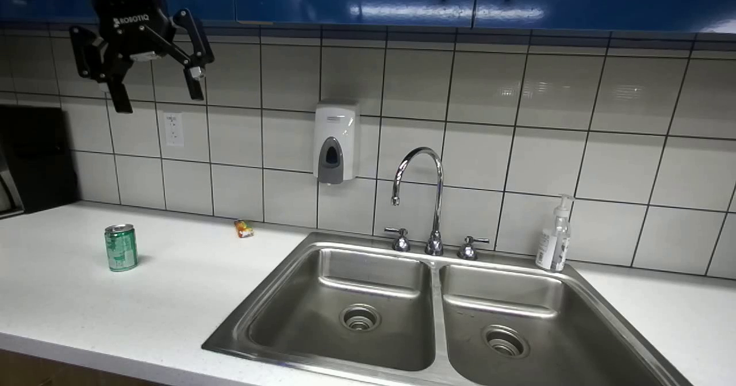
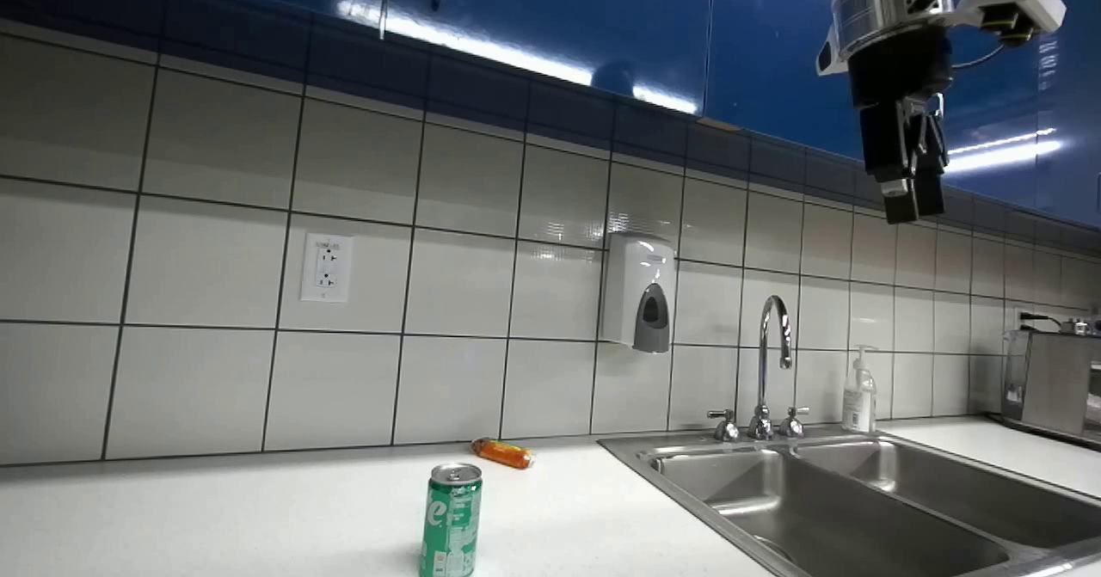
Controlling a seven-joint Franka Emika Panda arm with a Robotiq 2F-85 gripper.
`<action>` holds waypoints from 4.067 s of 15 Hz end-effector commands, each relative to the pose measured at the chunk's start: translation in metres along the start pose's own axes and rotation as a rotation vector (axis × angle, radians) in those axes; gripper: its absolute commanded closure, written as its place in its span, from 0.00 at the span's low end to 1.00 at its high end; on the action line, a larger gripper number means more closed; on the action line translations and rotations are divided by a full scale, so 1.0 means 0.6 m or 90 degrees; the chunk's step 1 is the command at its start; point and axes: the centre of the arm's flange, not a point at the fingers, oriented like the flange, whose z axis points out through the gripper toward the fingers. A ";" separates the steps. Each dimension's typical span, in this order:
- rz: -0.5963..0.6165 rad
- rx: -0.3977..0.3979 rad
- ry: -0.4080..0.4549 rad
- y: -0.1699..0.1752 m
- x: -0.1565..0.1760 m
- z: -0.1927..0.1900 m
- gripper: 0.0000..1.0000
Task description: Put the can inside the sink
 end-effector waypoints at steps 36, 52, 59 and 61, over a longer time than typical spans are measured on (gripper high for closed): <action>0.005 0.051 0.047 -0.406 0.191 0.211 0.00; -0.097 0.083 0.058 -0.500 0.335 0.303 0.00; -0.096 0.074 0.065 -0.517 0.397 0.315 0.00; -0.096 0.072 0.066 -0.521 0.411 0.319 0.00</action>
